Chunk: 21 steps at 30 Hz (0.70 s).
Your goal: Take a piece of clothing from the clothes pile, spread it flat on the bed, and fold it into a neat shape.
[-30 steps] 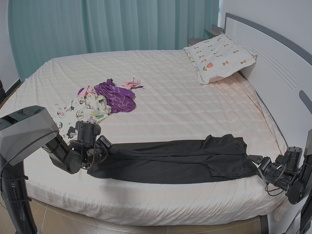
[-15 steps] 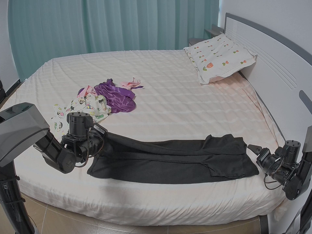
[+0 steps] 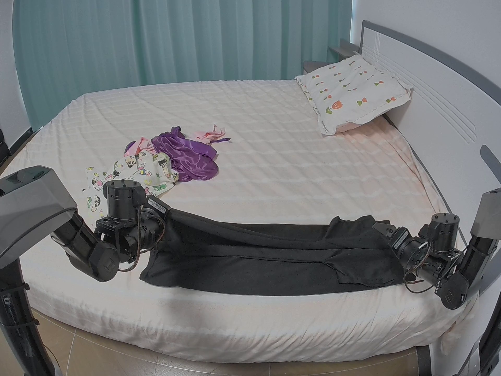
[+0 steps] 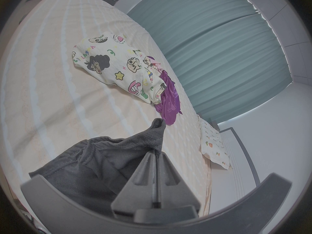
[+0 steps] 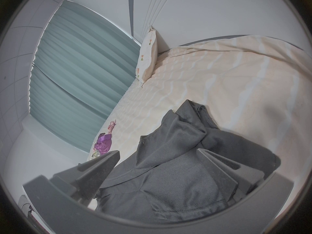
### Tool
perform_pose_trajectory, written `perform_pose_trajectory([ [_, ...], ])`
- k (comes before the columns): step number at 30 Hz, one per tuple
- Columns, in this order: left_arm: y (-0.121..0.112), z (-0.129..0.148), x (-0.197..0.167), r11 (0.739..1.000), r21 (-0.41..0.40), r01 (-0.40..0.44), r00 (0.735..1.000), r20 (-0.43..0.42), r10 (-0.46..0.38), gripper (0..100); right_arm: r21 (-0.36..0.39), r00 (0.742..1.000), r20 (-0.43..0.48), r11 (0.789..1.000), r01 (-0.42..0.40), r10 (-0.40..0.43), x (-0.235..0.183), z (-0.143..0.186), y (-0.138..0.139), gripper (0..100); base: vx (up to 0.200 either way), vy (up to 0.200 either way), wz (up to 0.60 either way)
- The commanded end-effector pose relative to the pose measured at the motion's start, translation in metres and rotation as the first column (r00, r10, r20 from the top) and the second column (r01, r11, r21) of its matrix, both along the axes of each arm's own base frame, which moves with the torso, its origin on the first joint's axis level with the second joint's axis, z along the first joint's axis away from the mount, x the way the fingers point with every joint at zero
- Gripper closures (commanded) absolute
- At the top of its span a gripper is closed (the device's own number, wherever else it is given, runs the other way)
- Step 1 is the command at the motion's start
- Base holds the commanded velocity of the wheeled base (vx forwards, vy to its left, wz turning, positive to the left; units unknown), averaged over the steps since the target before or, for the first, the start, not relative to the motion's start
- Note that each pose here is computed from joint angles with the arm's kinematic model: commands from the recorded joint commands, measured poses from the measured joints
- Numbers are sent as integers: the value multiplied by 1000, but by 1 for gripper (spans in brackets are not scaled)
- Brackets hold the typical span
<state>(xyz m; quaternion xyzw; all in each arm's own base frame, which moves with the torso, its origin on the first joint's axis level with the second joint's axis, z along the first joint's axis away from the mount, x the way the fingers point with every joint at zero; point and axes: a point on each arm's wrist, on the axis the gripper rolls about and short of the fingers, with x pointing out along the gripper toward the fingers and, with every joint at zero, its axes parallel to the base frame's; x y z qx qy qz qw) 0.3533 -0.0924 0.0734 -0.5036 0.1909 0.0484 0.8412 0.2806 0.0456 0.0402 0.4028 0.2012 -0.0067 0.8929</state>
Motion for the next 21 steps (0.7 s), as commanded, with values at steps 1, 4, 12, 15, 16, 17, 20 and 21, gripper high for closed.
perform_pose_trajectory([
  [1,0,2,0,1000,-11,-5,1000,5,5,100,-2,1000,-19,1000,-16,16,6,-9,6,0,0,0,0],
  [4,0,0,0,1000,-9,-6,1000,1,6,100,4,998,-66,1000,-23,23,9,-25,11,0,0,0,0],
  [12,0,1,0,1000,-10,-6,1000,3,6,100,45,998,-54,999,22,-20,29,-33,13,0,0,0,0],
  [15,0,1,0,1000,-10,-6,1000,3,6,100,47,999,-43,999,22,-20,33,-31,14,0,0,0,0],
  [16,0,1,0,1000,-10,-6,1000,4,6,100,47,999,-43,999,22,-20,34,-31,14,0,0,0,0],
  [17,0,1,0,1000,-10,-6,1000,3,6,100,46,999,-45,999,24,-22,35,-29,14,0,0,0,0],
  [20,0,1,0,1000,-10,-6,1000,4,6,100,44,999,-30,998,37,-35,37,-24,13,0,0,0,0],
  [21,0,1,0,1000,-10,-6,1000,4,6,100,45,999,-29,998,37,-35,37,-23,13,0,0,0,0],
])
